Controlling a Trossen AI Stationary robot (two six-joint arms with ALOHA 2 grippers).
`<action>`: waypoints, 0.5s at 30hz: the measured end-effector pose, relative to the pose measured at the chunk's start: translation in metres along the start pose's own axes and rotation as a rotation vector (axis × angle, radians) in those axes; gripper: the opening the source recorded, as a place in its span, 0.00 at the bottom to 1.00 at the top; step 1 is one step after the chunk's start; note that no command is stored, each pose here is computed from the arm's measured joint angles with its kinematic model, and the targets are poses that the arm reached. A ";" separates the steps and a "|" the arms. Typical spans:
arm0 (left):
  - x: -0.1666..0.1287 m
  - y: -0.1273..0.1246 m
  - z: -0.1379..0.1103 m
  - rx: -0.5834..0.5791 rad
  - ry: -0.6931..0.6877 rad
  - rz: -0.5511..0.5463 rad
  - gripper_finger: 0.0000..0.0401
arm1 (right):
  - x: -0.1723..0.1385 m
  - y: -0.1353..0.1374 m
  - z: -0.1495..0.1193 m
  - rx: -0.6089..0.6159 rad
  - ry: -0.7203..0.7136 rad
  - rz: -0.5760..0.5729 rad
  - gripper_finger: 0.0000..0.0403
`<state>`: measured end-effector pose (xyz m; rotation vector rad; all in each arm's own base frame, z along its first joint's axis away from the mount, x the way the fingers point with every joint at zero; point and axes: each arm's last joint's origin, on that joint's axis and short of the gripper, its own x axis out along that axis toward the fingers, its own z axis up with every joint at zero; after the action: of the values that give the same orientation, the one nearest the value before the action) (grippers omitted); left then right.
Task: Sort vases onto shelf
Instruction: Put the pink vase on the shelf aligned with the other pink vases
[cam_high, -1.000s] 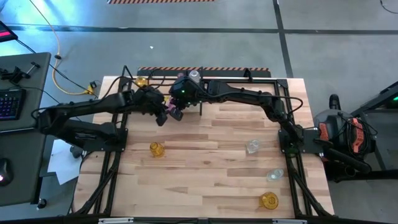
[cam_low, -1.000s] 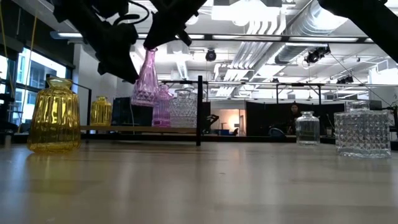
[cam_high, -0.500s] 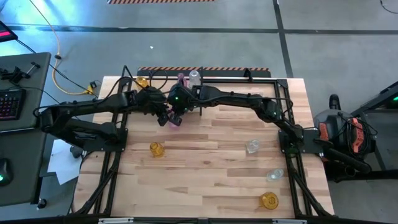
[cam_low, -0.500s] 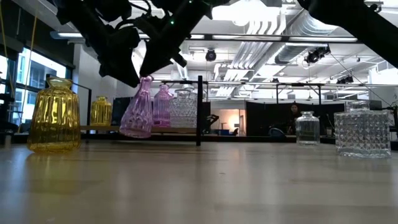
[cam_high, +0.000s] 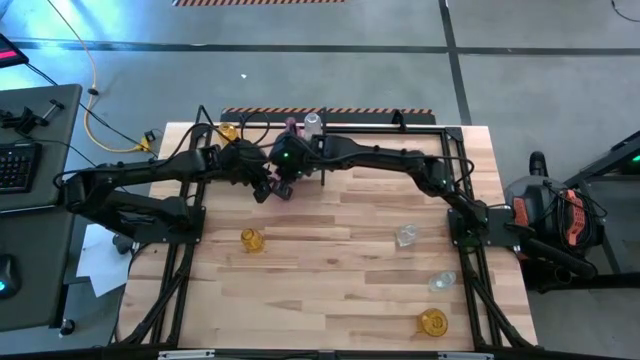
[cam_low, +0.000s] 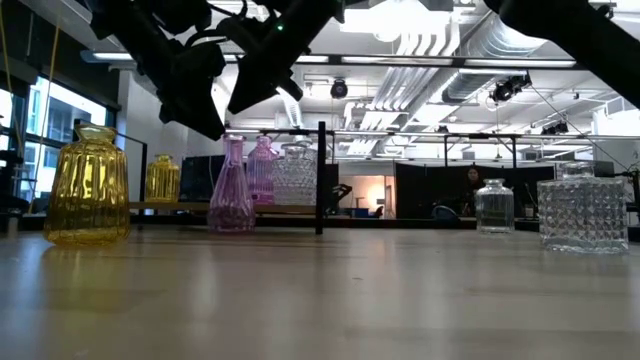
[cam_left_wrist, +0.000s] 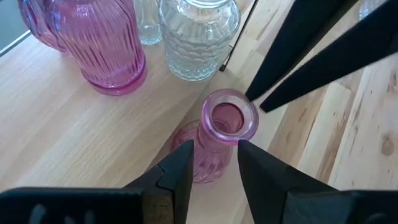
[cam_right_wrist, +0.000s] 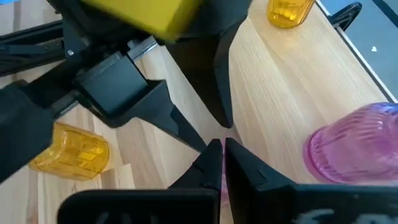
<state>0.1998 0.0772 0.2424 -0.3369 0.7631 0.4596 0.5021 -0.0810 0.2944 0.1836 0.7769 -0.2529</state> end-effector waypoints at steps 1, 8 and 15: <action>0.000 0.000 0.000 0.000 0.000 0.000 0.29 | -0.001 -0.001 0.001 0.002 -0.002 0.005 0.00; -0.001 0.000 -0.004 0.001 0.045 -0.025 0.29 | -0.002 -0.002 -0.003 -0.013 0.050 0.092 0.00; -0.022 -0.001 -0.009 0.041 0.032 -0.064 0.29 | -0.003 0.018 -0.010 -0.140 0.099 0.184 0.09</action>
<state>0.1814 0.0666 0.2520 -0.3304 0.7894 0.3788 0.4981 -0.0610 0.2907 0.1349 0.8668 -0.0152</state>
